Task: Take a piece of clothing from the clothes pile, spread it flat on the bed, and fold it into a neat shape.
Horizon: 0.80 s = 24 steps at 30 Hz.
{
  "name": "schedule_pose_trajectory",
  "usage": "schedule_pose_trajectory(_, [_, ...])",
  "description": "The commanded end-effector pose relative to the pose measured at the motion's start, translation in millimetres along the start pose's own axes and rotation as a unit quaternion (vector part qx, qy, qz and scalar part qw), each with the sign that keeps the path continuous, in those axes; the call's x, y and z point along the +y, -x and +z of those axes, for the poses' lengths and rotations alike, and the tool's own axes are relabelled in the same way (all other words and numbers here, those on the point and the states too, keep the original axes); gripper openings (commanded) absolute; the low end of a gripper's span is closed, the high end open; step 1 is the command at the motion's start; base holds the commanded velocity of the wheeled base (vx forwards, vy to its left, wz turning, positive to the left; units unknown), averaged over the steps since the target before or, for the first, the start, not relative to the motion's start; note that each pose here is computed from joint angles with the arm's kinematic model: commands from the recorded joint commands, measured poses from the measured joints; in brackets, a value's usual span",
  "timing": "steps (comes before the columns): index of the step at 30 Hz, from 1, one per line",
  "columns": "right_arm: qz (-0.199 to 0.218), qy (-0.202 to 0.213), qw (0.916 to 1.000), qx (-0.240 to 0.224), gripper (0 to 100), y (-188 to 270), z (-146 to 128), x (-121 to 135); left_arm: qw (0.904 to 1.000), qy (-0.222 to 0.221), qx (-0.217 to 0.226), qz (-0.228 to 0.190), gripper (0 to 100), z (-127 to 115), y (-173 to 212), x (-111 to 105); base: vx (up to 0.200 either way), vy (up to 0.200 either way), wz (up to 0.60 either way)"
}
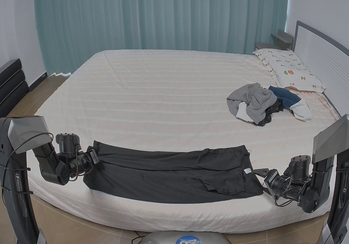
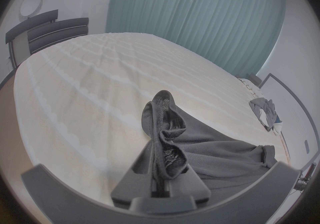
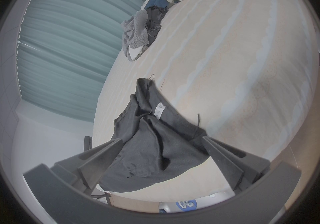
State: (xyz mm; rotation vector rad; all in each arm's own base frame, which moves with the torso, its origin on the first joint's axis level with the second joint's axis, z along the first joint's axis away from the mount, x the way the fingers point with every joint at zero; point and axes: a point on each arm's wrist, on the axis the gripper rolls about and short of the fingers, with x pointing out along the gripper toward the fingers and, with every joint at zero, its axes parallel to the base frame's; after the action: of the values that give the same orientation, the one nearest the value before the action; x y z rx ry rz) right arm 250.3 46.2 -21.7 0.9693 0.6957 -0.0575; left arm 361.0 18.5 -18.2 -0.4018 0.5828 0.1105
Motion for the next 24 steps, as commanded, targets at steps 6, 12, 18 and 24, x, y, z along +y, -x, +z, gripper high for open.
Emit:
schedule_pose_trajectory(6, [0.0, -0.003, 1.0, -0.005, 100, -0.5, 3.1, -1.1, 0.9995, 0.02, -0.018, 0.016, 0, 31.6, 9.6, 14.6, 0.0, 0.0, 0.0])
schedule_pose_trajectory(12, [-0.001, -0.003, 1.0, -0.005, 100, -0.2, 3.0, -1.4, 0.9998, 0.016, -0.009, 0.003, 0, 25.2, 4.3, 3.6, 0.0, 0.0, 0.0])
schedule_pose_trajectory(18, [-0.001, -0.003, 1.0, -0.005, 100, -0.7, 3.0, -1.4, 0.9996, 0.028, -0.002, -0.004, 0, 20.0, 2.6, -3.4, -0.133, 0.0, 0.0])
schedule_pose_trajectory(24, [0.0, -0.003, 1.0, -0.004, 100, -0.5, 2.8, -0.9, 0.998, 0.062, -0.01, -0.009, 0, 24.8, 3.0, -6.6, -0.067, 0.0, 0.0])
